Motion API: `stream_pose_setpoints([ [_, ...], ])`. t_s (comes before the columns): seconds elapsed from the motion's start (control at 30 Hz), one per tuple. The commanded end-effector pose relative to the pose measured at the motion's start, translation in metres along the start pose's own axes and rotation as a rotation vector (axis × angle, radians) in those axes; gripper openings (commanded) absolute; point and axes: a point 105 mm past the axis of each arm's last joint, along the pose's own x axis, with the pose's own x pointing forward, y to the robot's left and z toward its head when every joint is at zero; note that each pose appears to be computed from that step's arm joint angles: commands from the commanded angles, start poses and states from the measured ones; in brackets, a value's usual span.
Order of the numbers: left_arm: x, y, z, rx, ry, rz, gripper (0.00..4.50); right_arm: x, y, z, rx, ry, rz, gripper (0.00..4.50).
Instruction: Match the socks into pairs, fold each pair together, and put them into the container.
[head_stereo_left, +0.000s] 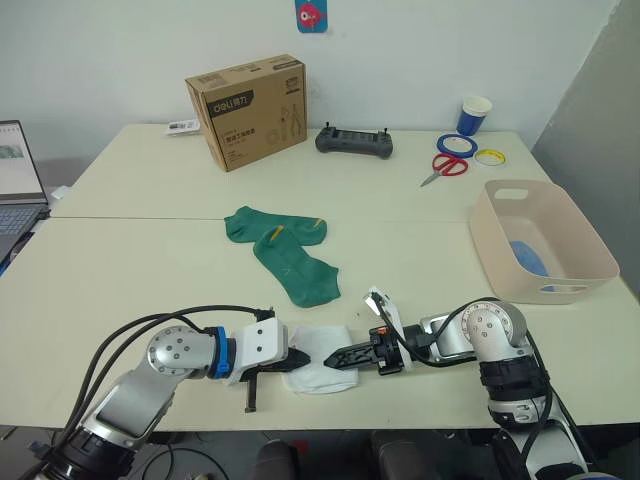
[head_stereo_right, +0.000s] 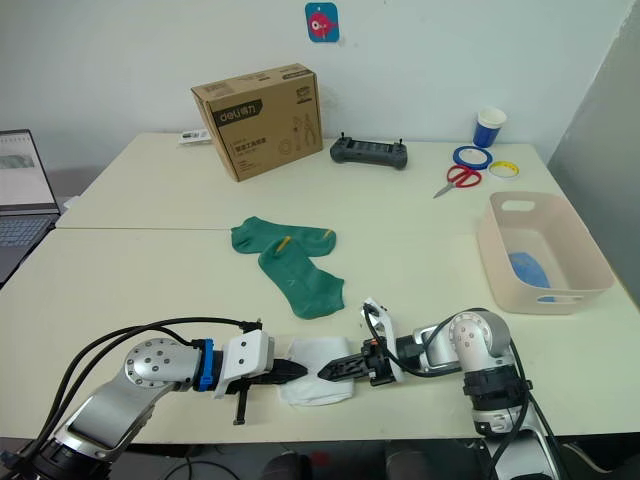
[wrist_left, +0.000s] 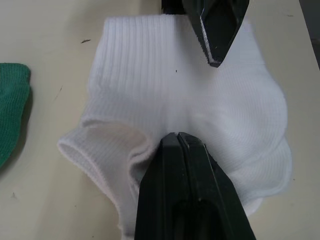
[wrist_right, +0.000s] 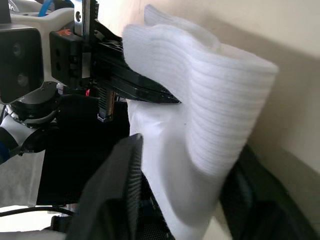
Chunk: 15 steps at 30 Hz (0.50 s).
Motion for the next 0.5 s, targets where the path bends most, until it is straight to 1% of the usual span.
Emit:
stream_pose_setpoints([
  [0.03,0.001,-0.01,-0.019,-0.046,0.075,-0.042,0.0,0.0,0.006,0.001,-0.021,-0.003,0.021,0.91],
  [0.07,0.001,-0.01,-0.018,-0.045,0.072,-0.042,0.0,-0.001,0.006,0.001,-0.02,-0.005,0.02,0.52],
  [0.13,0.0,-0.012,-0.013,-0.036,0.05,-0.054,0.0,-0.003,0.005,0.001,-0.02,-0.008,0.016,0.03],
  [0.23,-0.004,-0.009,-0.002,-0.02,0.002,-0.053,0.0,-0.007,0.004,0.001,-0.038,-0.016,0.003,0.03],
  [0.33,-0.015,0.0,0.012,-0.041,-0.05,-0.029,0.0,-0.016,0.005,0.004,-0.085,-0.04,-0.004,0.03],
  [0.43,-0.031,0.008,0.038,-0.101,-0.13,-0.032,0.58,-0.029,0.007,0.011,-0.138,-0.101,-0.02,0.0],
  [0.5,-0.037,0.009,0.051,-0.124,-0.168,-0.039,1.16,-0.036,0.008,0.014,-0.172,-0.128,-0.026,0.0],
])
